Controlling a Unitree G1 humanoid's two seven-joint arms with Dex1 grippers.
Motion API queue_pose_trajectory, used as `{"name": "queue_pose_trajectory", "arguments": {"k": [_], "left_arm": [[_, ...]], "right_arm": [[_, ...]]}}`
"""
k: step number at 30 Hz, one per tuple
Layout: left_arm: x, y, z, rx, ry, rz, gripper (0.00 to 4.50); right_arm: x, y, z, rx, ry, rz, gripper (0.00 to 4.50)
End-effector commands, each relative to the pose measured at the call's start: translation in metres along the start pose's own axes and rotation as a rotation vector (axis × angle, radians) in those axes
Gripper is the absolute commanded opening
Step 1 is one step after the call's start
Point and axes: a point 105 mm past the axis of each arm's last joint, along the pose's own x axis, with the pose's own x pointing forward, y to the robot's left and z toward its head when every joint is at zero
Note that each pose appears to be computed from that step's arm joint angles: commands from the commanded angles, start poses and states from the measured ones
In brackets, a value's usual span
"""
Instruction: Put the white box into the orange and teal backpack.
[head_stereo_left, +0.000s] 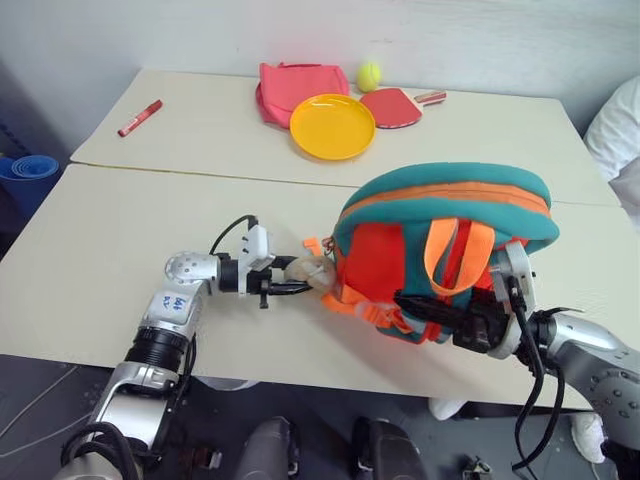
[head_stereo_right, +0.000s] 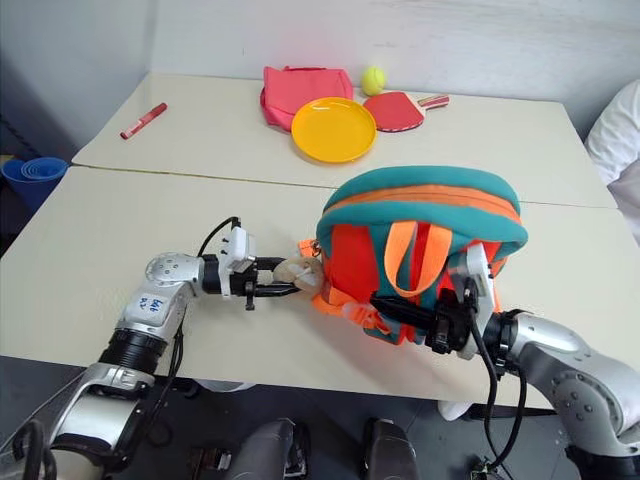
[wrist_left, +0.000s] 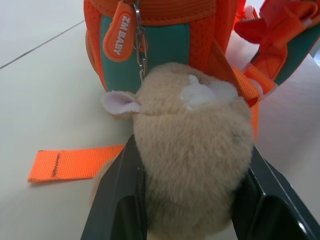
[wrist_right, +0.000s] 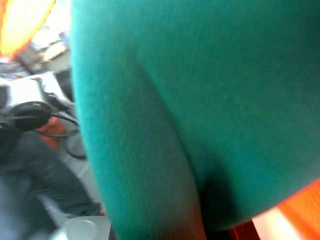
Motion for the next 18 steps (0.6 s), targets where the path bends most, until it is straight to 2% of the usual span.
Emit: {"name": "queue_pose_trajectory", "arguments": {"k": [1, 2, 3, 4, 9, 12, 14, 16, 18], "left_arm": [[-0.014, 0.003, 0.002, -0.055, 0.003, 0.052, 1.92], [-0.028, 0.005, 0.003, -0.082, 0.011, 0.072, 2.28], [-0.038, 0.006, 0.005, -0.100, 0.018, 0.085, 2.57], [-0.054, 0.003, 0.004, -0.106, 0.042, 0.089, 2.85], [-0.104, -0.016, 0.004, -0.097, 0.085, 0.112, 4.45], [-0.132, -0.033, -0.001, -0.152, 0.139, 0.129, 4.50], [-0.143, -0.038, -0.005, -0.126, 0.160, 0.194, 4.50], [-0.153, -0.038, -0.016, -0.069, 0.252, 0.292, 4.50], [-0.156, -0.050, -0.020, 0.072, 0.326, 0.262, 4.50]], "right_arm": [[-0.006, -0.011, 0.000, -0.092, -0.032, -0.086, 0.00], [-0.008, -0.012, -0.001, -0.126, -0.017, -0.096, 0.00], [-0.010, -0.012, -0.002, -0.154, -0.006, -0.101, 0.65], [-0.014, -0.012, 0.000, -0.203, -0.004, -0.109, 0.88], [-0.047, -0.018, 0.005, -0.367, 0.063, -0.206, 2.66], [-0.080, -0.019, 0.001, -0.413, 0.140, -0.236, 3.70], [-0.108, -0.025, -0.009, -0.455, 0.201, -0.272, 4.38], [-0.133, -0.034, -0.014, -0.528, 0.233, -0.312, 4.47], [-0.146, -0.039, -0.018, -0.562, 0.270, -0.318, 4.47]]}}
